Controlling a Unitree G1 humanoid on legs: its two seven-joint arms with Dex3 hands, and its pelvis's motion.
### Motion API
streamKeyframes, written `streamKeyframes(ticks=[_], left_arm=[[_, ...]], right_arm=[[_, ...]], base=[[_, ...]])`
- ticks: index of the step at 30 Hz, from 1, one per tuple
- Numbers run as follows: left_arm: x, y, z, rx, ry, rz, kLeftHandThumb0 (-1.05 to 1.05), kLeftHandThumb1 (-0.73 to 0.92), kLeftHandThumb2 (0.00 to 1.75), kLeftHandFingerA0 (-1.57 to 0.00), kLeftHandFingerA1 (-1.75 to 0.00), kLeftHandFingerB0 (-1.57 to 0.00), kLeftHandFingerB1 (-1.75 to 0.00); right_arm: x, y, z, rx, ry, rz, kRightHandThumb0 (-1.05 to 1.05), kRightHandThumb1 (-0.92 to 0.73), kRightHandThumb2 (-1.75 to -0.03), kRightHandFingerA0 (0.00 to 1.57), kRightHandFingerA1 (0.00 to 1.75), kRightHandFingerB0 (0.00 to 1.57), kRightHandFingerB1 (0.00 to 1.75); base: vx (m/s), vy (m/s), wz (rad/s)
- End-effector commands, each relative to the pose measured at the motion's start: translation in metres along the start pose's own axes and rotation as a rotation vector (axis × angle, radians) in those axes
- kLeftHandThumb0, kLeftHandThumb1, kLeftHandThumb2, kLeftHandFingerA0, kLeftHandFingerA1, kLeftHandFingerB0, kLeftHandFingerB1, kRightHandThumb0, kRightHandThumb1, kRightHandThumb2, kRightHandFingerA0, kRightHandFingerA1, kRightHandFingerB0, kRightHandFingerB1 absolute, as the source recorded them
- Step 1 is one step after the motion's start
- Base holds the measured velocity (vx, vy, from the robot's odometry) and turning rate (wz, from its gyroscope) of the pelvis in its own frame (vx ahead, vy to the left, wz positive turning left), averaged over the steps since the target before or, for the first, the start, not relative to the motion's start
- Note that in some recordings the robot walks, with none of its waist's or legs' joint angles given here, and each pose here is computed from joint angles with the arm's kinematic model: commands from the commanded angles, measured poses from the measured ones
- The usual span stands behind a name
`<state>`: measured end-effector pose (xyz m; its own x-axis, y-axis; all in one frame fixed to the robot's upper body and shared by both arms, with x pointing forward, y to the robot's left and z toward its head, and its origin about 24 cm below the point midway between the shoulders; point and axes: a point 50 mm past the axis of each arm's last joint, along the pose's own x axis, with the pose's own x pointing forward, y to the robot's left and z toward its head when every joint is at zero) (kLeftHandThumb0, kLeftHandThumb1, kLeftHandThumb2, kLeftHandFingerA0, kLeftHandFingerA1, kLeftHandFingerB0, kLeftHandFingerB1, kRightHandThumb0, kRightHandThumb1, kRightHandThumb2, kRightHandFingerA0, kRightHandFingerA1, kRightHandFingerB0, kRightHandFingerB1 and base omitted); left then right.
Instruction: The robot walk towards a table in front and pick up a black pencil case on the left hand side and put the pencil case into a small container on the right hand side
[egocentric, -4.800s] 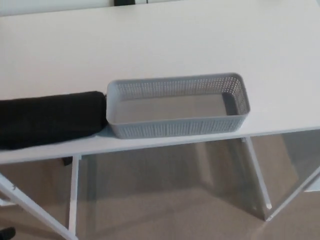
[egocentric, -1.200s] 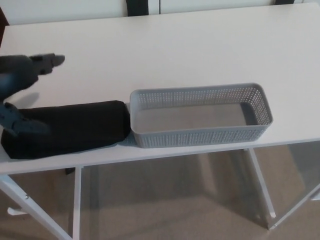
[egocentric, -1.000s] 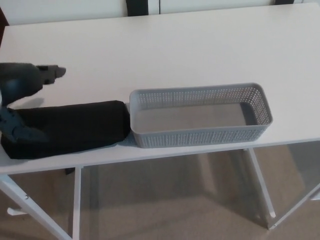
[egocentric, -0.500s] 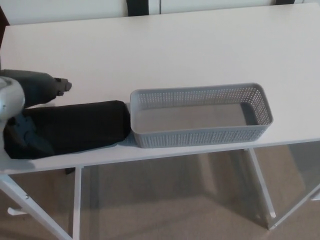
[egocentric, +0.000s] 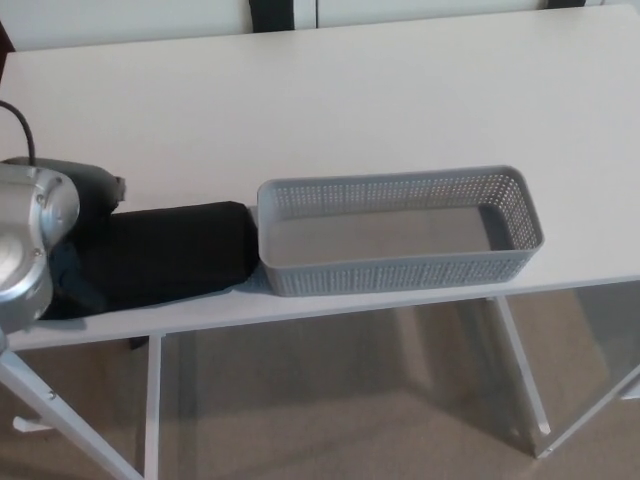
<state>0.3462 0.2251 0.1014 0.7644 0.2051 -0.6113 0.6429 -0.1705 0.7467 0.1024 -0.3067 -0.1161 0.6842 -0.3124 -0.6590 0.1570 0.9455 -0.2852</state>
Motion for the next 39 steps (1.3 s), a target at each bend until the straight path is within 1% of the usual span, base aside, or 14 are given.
streamKeyframes(ticks=[1, 5, 6, 8, 9, 10, 11, 12, 14, 15, 16, 17, 28, 39], left_arm=[[0.011, -0.002, -0.007, 0.046, 0.070, 0.056, -0.87, 0.43, 0.55, 0.00, 0.00, 0.00, 0.00], [0.021, -0.014, -0.005, 0.030, 0.079, 0.031, -0.87, 0.43, 0.57, 0.00, 0.00, 0.00, 0.00], [0.022, -0.016, -0.004, 0.030, 0.077, 0.036, -0.75, 0.42, 0.83, 0.00, 0.00, 0.00, 0.00], [0.024, -0.023, 0.002, 0.045, 0.045, 0.100, -0.66, 0.39, 0.74, -0.18, -0.49, -0.09, -0.36], [0.024, -0.025, 0.004, 0.017, 0.026, 0.122, -0.66, 0.39, 0.74, -0.18, -0.49, -0.09, -0.36], [0.023, -0.026, 0.005, -0.018, -0.015, 0.166, -0.37, 0.52, 0.55, -0.79, -0.82, -0.37, -0.36], [0.022, -0.029, 0.008, -0.039, -0.056, 0.223, -0.28, 0.57, 0.57, -0.91, -1.19, -0.73, -0.53], [0.021, -0.031, 0.011, -0.047, -0.086, 0.270, -0.28, 0.57, 0.57, -0.91, -1.19, -0.73, -0.53], [0.018, -0.031, 0.016, -0.085, -0.145, 0.323, -0.31, 0.58, 0.57, -0.76, -1.66, -0.78, -0.94], [0.017, -0.030, 0.018, -0.085, -0.163, 0.341, -0.31, 0.58, 0.57, -0.76, -1.66, -0.78, -0.94], [0.015, -0.031, 0.020, -0.083, -0.203, 0.366, -0.23, 0.61, 0.56, -0.74, -1.75, -0.61, -1.50], [0.014, -0.031, 0.021, -0.093, -0.224, 0.368, -0.21, 0.62, 0.54, -0.70, -1.75, -0.54, -1.61], [0.004, -0.009, 0.024, -0.458, -0.464, 0.247, -0.13, 0.66, 0.52, -0.63, -1.75, -0.47, -1.75], [-0.012, 0.052, -0.039, -0.717, -0.355, 0.344, -0.19, 0.64, 0.53, -0.67, -1.75, -0.51, -1.75]], right_arm=[[-0.001, -0.003, 0.001, -0.006, -0.015, -0.013, -0.33, -0.49, -0.54, 0.47, 0.42, 0.30, 0.34], [0.000, -0.002, 0.003, -0.002, -0.019, -0.013, -0.33, -0.49, -0.54, 0.48, 0.42, 0.29, 0.34], [0.000, -0.002, 0.003, -0.004, -0.023, -0.012, -0.34, -0.49, -0.55, 0.48, 0.42, 0.29, 0.34], [0.000, -0.002, 0.004, -0.009, -0.023, -0.010, -0.35, -0.50, -0.55, 0.46, 0.42, 0.29, 0.34], [0.000, -0.002, 0.004, -0.005, -0.024, -0.009, -0.35, -0.50, -0.55, 0.46, 0.42, 0.29, 0.34], [0.001, -0.002, 0.005, -0.012, -0.028, -0.009, -0.36, -0.50, -0.55, 0.46, 0.41, 0.29, 0.34], [0.001, -0.002, 0.006, -0.015, -0.032, -0.011, -0.36, -0.51, -0.55, 0.46, 0.41, 0.28, 0.34], [0.001, -0.002, 0.007, -0.017, -0.033, -0.013, -0.36, -0.51, -0.55, 0.46, 0.41, 0.28, 0.34], [0.002, -0.003, 0.008, -0.005, -0.036, -0.013, -0.34, -0.51, -0.55, 0.46, 0.41, 0.28, 0.34], [0.003, -0.003, 0.010, -0.003, -0.040, -0.014, -0.34, -0.51, -0.55, 0.46, 0.41, 0.28, 0.34], [0.003, -0.004, 0.010, -0.004, -0.041, -0.013, -0.35, -0.51, -0.55, 0.46, 0.42, 0.29, 0.34], [0.003, -0.004, 0.010, 0.001, -0.041, -0.012, -0.34, -0.50, -0.55, 0.47, 0.42, 0.30, 0.34], [0.005, -0.003, 0.014, 0.002, -0.050, -0.012, -0.36, -0.52, -0.56, 0.46, 0.43, 0.29, 0.35], [0.008, -0.004, 0.020, -0.006, -0.061, -0.015, -0.36, -0.52, -0.56, 0.45, 0.42, 0.29, 0.34]], base=[[0.00, 0.000, 0.00], [0.00, 0.000, 0.00], [0.00, 0.000, 0.00], [0.00, 0.000, 0.00], [0.00, 0.000, 0.00], [0.00, 0.000, 0.00], [0.00, 0.000, 0.00], [0.00, 0.000, 0.00], [0.00, 0.000, 0.00], [0.00, 0.000, 0.00], [0.00, 0.000, 0.00], [0.00, 0.000, 0.00], [0.00, 0.000, 0.00], [0.00, 0.000, 0.00]])
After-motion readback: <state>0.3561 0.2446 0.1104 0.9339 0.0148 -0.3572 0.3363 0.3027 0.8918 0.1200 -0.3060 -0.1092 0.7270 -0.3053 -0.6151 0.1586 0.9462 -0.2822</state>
